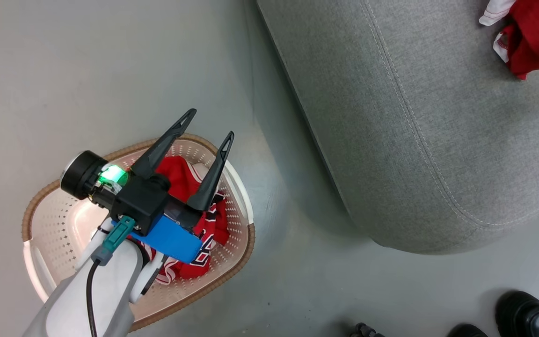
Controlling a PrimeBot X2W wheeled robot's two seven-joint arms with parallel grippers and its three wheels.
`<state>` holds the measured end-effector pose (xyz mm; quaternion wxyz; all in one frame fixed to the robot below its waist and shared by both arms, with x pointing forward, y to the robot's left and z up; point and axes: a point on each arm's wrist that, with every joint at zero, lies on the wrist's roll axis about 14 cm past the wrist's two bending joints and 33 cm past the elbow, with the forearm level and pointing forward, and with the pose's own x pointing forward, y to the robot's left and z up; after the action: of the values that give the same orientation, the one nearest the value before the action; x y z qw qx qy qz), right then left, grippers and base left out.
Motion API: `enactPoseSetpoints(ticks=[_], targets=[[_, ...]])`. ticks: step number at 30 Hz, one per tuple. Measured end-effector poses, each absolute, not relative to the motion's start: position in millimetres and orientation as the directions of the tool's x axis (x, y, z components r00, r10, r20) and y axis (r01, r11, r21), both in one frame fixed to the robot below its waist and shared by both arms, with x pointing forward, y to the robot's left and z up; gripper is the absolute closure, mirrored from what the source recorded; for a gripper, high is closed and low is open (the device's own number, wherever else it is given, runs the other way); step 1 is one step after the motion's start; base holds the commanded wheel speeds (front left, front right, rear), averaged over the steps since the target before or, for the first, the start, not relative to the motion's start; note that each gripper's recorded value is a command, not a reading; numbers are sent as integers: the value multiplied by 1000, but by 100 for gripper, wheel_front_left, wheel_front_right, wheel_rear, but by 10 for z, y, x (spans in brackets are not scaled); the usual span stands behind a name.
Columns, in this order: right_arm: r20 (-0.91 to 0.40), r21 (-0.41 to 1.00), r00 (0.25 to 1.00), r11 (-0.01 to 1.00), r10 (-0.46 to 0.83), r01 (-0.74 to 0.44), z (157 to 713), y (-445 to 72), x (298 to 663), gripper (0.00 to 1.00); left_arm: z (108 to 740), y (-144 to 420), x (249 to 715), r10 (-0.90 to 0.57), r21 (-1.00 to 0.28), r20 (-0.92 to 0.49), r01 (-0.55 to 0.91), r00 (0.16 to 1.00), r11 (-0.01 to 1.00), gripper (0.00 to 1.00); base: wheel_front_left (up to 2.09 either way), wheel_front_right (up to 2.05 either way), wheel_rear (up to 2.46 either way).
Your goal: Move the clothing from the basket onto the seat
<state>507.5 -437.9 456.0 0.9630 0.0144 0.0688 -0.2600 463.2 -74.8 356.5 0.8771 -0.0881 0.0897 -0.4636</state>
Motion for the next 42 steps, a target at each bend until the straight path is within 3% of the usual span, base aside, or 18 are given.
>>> enactPoseSetpoints(ticks=[16,23,42], targets=[[-163,-46,862,876,-480,480,4589,-4343,4905,0,3722,-738,4631,-812,-234,-62,783,580,577,0,0,0,0],[-142,-107,896,907,-420,408,4717,-4200,4818,0,3877,-705,4570,-789,-240,-64,758,610,606,0,0,0,0],[-43,-60,993,992,-112,109,5065,-3150,4419,0,4500,-115,4187,-591,-272,-42,560,806,783,0,0,0,0]])
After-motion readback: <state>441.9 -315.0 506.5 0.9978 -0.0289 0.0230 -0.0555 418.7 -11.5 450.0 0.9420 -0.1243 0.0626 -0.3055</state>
